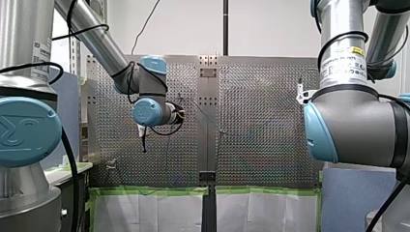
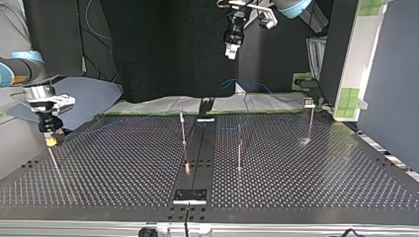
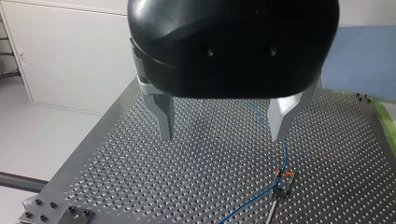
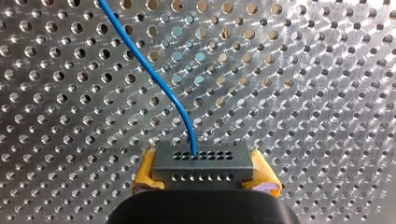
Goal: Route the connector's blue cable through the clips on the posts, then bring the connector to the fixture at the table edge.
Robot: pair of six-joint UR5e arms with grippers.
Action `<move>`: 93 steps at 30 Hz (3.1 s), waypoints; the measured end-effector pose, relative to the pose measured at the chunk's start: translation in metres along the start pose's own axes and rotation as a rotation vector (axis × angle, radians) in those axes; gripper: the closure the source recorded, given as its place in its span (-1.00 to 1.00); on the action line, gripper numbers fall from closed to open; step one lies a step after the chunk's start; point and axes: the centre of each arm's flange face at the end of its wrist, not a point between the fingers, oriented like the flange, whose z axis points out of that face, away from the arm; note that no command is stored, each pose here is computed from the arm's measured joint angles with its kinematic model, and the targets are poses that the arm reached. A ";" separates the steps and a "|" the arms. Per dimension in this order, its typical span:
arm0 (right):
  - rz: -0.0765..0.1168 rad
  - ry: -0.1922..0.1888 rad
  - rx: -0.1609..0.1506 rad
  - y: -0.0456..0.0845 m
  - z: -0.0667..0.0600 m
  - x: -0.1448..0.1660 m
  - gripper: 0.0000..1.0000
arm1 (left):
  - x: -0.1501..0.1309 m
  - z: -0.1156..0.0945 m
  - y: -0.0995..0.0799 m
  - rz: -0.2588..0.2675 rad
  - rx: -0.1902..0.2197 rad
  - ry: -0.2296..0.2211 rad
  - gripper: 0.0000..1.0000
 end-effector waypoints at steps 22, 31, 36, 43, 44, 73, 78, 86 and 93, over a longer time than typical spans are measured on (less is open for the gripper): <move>0.031 -0.031 0.031 -0.001 -0.002 0.001 -1.00 | 0.000 0.000 0.000 0.000 0.000 -0.001 -1.00; 0.031 -0.031 0.031 -0.001 -0.002 0.001 -1.00 | 0.000 0.000 0.000 0.000 0.000 0.000 -1.00; 0.031 -0.031 0.031 -0.001 -0.002 0.001 -1.00 | 0.000 0.000 0.000 0.000 0.000 -0.001 -1.00; 0.031 -0.031 0.031 -0.001 -0.002 0.001 -1.00 | 0.000 0.001 0.001 0.001 -0.004 0.000 -1.00; 0.031 -0.031 0.031 -0.001 -0.002 0.001 -1.00 | 0.000 0.001 0.002 0.002 -0.006 0.001 -1.00; 0.031 -0.031 0.031 -0.001 -0.002 0.001 -1.00 | -0.002 0.005 0.004 0.012 -0.023 -0.015 -1.00; 0.031 -0.031 0.031 -0.001 -0.002 0.001 -1.00 | -0.002 0.005 0.004 0.012 -0.023 -0.015 -1.00; 0.031 -0.031 0.031 -0.001 -0.002 0.001 -1.00 | -0.002 0.005 0.004 0.012 -0.023 -0.015 -1.00; 0.031 -0.031 0.031 -0.001 -0.002 0.001 -1.00 | -0.002 0.005 0.004 0.012 -0.023 -0.015 -1.00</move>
